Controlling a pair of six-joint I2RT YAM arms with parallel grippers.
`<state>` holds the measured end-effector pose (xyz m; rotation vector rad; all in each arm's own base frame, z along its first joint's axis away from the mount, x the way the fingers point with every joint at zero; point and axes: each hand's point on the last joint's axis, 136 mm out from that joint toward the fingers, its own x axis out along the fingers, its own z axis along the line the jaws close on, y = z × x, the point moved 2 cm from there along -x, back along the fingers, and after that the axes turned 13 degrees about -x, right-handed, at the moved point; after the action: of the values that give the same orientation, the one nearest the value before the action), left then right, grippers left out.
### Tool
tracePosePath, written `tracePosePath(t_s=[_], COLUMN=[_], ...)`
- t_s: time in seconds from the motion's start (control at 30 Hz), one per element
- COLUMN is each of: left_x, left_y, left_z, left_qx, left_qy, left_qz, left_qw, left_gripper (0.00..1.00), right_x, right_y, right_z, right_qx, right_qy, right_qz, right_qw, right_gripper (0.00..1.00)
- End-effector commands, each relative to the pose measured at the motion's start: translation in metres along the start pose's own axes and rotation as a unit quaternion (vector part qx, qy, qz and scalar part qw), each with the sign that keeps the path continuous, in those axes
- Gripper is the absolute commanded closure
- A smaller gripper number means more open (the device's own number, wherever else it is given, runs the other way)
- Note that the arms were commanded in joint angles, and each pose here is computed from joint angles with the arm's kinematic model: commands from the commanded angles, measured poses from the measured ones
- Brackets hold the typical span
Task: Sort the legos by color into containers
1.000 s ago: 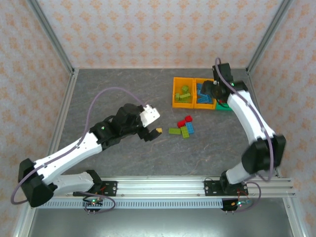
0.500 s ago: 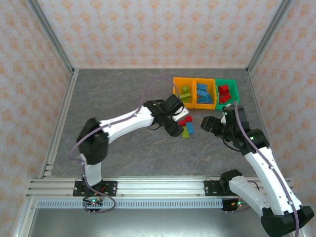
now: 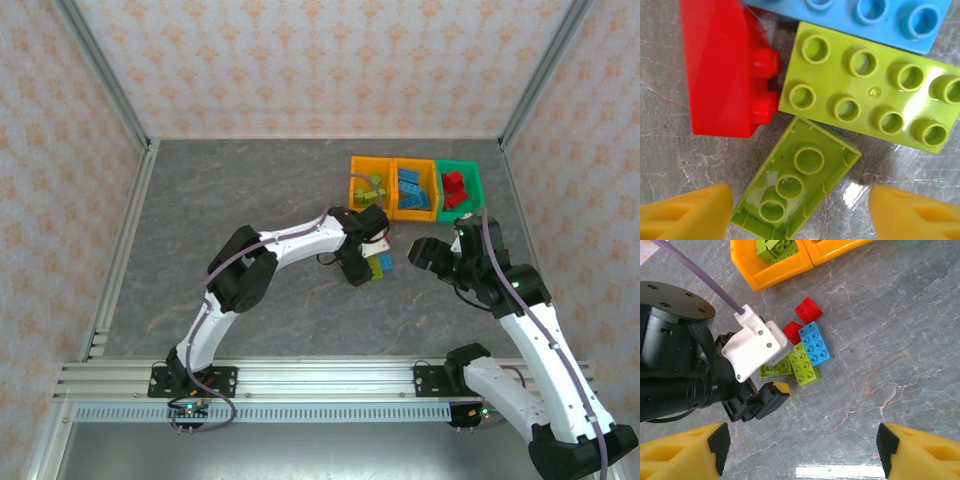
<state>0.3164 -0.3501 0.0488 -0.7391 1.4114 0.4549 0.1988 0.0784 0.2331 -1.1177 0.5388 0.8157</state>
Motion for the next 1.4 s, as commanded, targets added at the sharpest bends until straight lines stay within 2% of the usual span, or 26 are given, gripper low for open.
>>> tracePosePath(t_s=[0.0, 0.07, 0.13, 0.23, 0.37, 0.5, 0.6, 0.73, 0.87, 1.1, 1.23, 1.37], left_x=[0.007, 0.010, 0.011, 0.009, -0.005, -0.047, -0.089, -0.124, -0.129, -0.120, -0.124, -0.138], left_y=[0.010, 0.014, 0.018, 0.025, 0.029, 0.017, -0.009, -0.056, -0.100, -0.163, -0.188, -0.200], left_z=[0.001, -0.001, -0.004, -0.008, -0.013, -0.016, -0.010, 0.031, 0.077, 0.124, 0.140, 0.149], left_qx=[0.022, 0.023, 0.025, 0.025, 0.017, -0.005, -0.038, -0.107, -0.166, -0.194, -0.201, -0.201], left_qy=[-0.002, 0.006, 0.018, 0.030, 0.049, 0.061, 0.049, -0.014, -0.049, -0.065, -0.079, -0.099], left_qz=[0.030, 0.039, 0.045, 0.047, 0.025, -0.049, -0.139, -0.218, -0.246, -0.295, -0.333, -0.369], left_qw=[0.999, 0.999, 0.998, 0.998, 0.998, 0.997, 0.988, 0.970, 0.954, 0.933, 0.918, 0.902], left_gripper=[0.38, 0.45, 0.57, 0.65, 0.68, 0.72, 0.72, 0.72, 0.71, 0.69, 0.62, 0.49], right_x=[-0.007, -0.007, -0.006, -0.006, -0.004, -0.003, -0.002, 0.000, 0.000, -0.004, -0.005, -0.002], right_y=[-0.001, -0.001, -0.001, -0.001, -0.003, -0.005, -0.007, -0.010, -0.008, -0.002, -0.001, 0.002], right_z=[0.000, 0.001, 0.001, 0.000, 0.000, -0.001, -0.001, -0.001, -0.002, -0.009, -0.011, -0.012], right_qx=[0.012, 0.014, 0.015, 0.017, 0.019, 0.019, 0.019, 0.020, 0.022, 0.029, 0.031, 0.036], right_qy=[0.001, 0.000, 0.001, 0.003, 0.003, 0.007, 0.010, 0.012, 0.016, 0.029, 0.034, 0.035], right_qz=[-0.005, -0.005, -0.004, -0.005, -0.007, -0.009, -0.011, -0.012, -0.010, -0.010, -0.010, -0.008], right_qw=[1.000, 1.000, 1.000, 1.000, 1.000, 1.000, 1.000, 1.000, 1.000, 0.999, 0.999, 0.999], right_gripper=[0.21, 0.21, 0.21, 0.21, 0.21, 0.21, 0.21, 0.21, 0.21, 0.21, 0.21, 0.21])
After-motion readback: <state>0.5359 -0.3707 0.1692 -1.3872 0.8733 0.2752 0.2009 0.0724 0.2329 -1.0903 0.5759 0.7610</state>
